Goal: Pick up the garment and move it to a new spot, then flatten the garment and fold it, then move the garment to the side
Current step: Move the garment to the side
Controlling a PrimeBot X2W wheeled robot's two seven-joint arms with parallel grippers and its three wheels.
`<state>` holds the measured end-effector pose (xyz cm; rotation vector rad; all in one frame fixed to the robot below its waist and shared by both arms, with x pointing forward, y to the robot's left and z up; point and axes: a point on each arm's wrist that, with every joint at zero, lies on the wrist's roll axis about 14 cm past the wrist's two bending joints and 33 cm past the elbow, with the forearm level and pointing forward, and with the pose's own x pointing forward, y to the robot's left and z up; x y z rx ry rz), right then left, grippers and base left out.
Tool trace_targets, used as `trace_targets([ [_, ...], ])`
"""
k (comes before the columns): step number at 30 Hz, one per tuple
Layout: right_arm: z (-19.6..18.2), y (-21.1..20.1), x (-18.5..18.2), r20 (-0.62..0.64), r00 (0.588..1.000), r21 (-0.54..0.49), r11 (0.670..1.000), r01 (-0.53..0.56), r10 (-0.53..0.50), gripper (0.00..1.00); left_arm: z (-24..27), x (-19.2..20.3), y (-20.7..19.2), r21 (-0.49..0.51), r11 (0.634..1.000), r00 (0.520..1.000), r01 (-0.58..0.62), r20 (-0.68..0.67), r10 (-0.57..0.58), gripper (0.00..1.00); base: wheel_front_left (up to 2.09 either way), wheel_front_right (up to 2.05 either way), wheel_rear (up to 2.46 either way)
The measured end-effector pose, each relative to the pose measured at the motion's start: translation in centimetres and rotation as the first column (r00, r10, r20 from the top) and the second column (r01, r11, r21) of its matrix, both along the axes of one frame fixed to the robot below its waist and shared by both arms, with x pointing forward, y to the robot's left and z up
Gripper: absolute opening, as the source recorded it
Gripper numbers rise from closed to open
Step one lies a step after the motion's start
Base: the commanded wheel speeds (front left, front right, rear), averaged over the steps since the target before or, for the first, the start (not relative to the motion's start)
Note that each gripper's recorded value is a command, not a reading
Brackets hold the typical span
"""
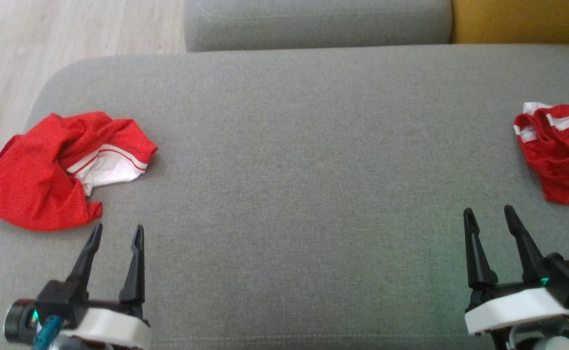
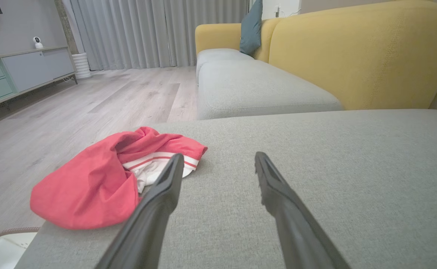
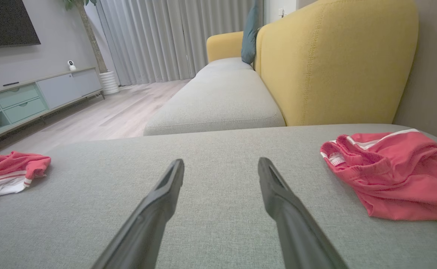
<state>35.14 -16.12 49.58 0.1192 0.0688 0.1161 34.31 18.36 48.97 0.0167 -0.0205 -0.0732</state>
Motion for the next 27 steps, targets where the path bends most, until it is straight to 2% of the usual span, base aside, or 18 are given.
trace_targets([
  [8,0.8,-0.2,-1.2,0.021,1.0,0.001,1.0,0.006,-0.006,1.0,0.1,-1.4,-0.5,-0.001,1.0,1.0,0.02,0.004,-0.02,1.0,0.0,0.0,0.0],
  [13,-0.1,-0.4,-2.4,-0.012,1.0,0.012,1.0,0.014,-0.014,1.0,0.0,-1.8,-0.9,-0.001,1.0,1.0,0.031,0.0,-0.031,1.0,0.0,0.0,0.0],
  [27,0.2,-0.5,-2.6,-0.005,1.0,0.017,1.0,0.017,-0.017,1.0,0.4,-1.8,-0.9,0.006,1.0,1.0,0.03,0.009,-0.03,1.0,0.0,0.0,0.0],
])
